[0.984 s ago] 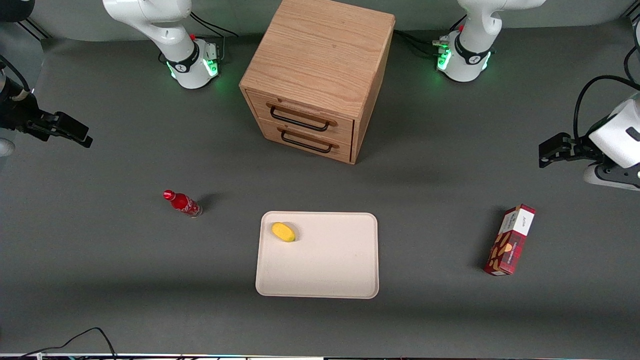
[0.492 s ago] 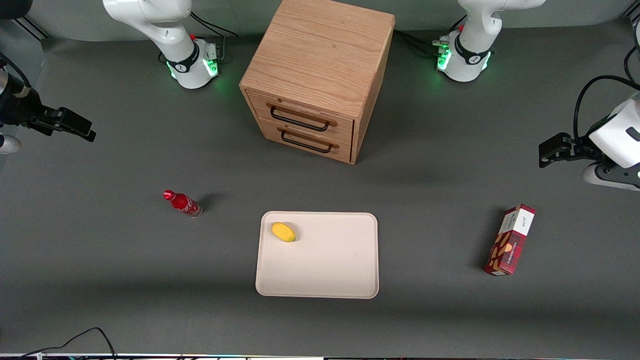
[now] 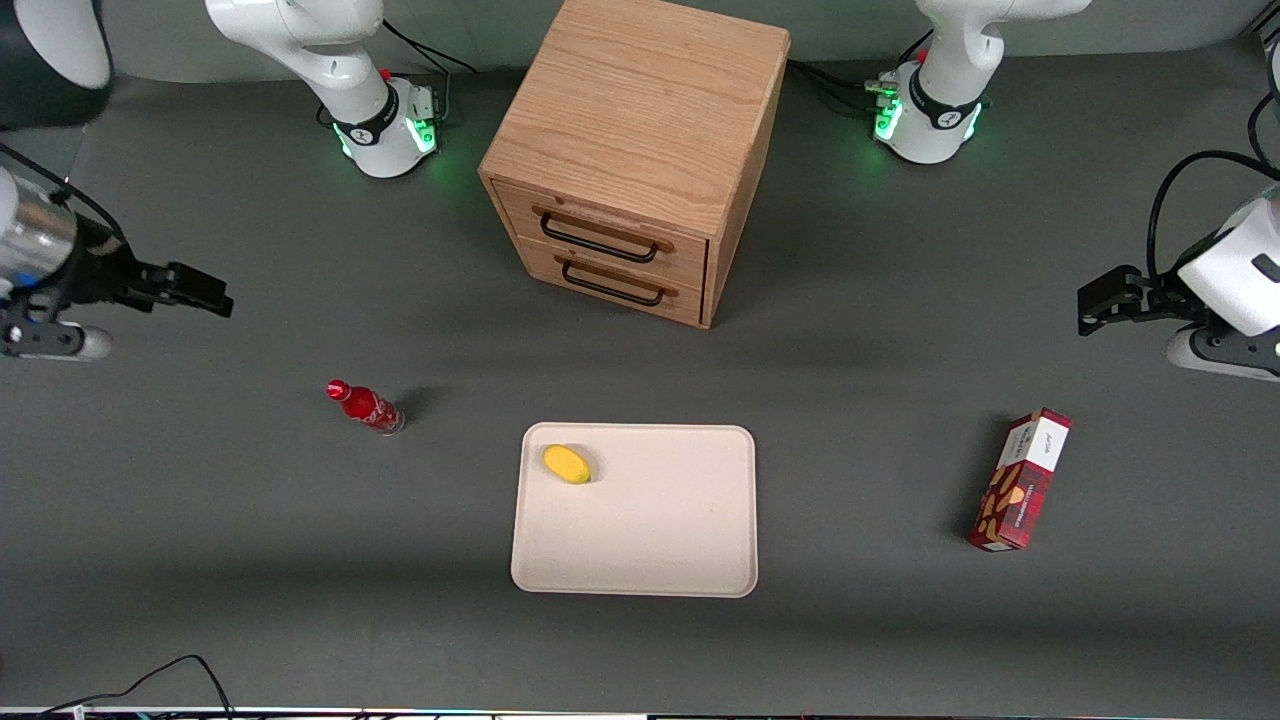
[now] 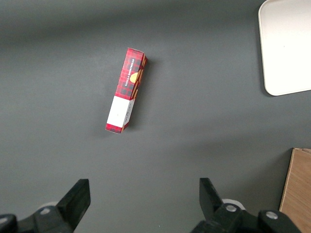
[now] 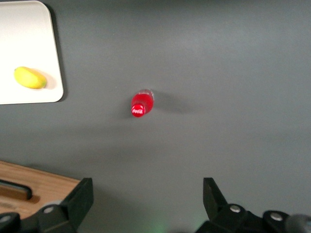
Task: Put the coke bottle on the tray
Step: 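Move the open right gripper down to the red Coca-Cola bottle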
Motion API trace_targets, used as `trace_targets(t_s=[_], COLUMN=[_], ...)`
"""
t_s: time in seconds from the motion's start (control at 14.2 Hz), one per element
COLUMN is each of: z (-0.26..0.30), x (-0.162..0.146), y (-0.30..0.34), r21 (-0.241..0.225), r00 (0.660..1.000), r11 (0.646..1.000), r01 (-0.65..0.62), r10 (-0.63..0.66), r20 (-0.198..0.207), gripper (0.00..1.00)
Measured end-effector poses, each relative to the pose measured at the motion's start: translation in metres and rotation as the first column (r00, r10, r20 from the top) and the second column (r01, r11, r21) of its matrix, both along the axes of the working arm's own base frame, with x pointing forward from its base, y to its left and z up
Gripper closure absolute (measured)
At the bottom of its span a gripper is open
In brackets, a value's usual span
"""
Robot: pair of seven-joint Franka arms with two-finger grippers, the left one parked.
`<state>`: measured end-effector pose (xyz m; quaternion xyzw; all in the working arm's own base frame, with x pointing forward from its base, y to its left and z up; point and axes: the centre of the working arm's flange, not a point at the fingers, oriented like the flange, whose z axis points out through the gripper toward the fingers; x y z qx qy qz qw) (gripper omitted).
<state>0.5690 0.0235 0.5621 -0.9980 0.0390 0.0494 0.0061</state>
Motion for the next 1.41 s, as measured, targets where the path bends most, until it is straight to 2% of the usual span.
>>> trace_targets(t_s=[0.35, 0.77, 1.05, 1.41], z=[-0.093, -0.162, -0.207, -0.237], x=[0.004, -0.002, 0.0, -0.003], y=[0.016, 0.029, 0.028, 0.03], r21=[0.004, -0.005, -0.029, -0.027], r00=[0.997, 0.988, 0.981, 0.982], r11=[0.999, 0.996, 0.993, 0.992], r01=[-0.043, -0.088, -0.118, -0.126], r10=[0.043, 0.088, 0.121, 0.129], r20=[0.059, 0.126, 0.151, 0.139], gripper=[0.0, 0.0, 0.0, 0.02])
